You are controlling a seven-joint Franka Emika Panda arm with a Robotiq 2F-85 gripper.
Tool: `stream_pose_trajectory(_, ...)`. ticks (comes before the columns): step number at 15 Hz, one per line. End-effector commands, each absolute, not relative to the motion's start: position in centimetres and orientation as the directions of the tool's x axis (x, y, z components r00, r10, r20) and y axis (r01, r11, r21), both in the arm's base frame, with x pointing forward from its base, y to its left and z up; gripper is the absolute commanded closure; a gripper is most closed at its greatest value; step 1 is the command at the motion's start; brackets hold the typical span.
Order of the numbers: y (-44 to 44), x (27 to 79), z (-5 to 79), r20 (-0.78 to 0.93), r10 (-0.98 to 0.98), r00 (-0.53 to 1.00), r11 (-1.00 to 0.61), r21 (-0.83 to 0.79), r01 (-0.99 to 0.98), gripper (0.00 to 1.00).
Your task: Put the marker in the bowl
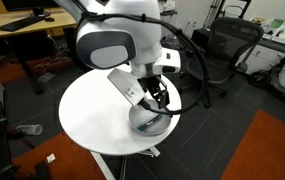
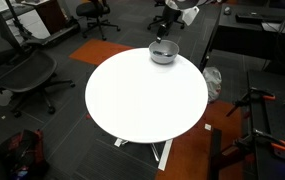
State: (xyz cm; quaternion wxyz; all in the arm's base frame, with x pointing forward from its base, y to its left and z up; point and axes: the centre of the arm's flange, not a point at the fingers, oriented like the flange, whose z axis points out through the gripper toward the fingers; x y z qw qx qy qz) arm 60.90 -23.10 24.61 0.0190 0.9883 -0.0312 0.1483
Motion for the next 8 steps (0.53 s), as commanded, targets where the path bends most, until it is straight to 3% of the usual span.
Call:
stream_pose_trajectory(1, -20.3, 57.9, 28.8, 0.313, -0.049, 0.948, -0.995, 0.064, -0.073, 0.0)
stream_pose_trajectory(8, -15.4, 53.5, 33.9, 0.309, -0.002, 0.951, -0.993, 0.11, -0.038, 0.0)
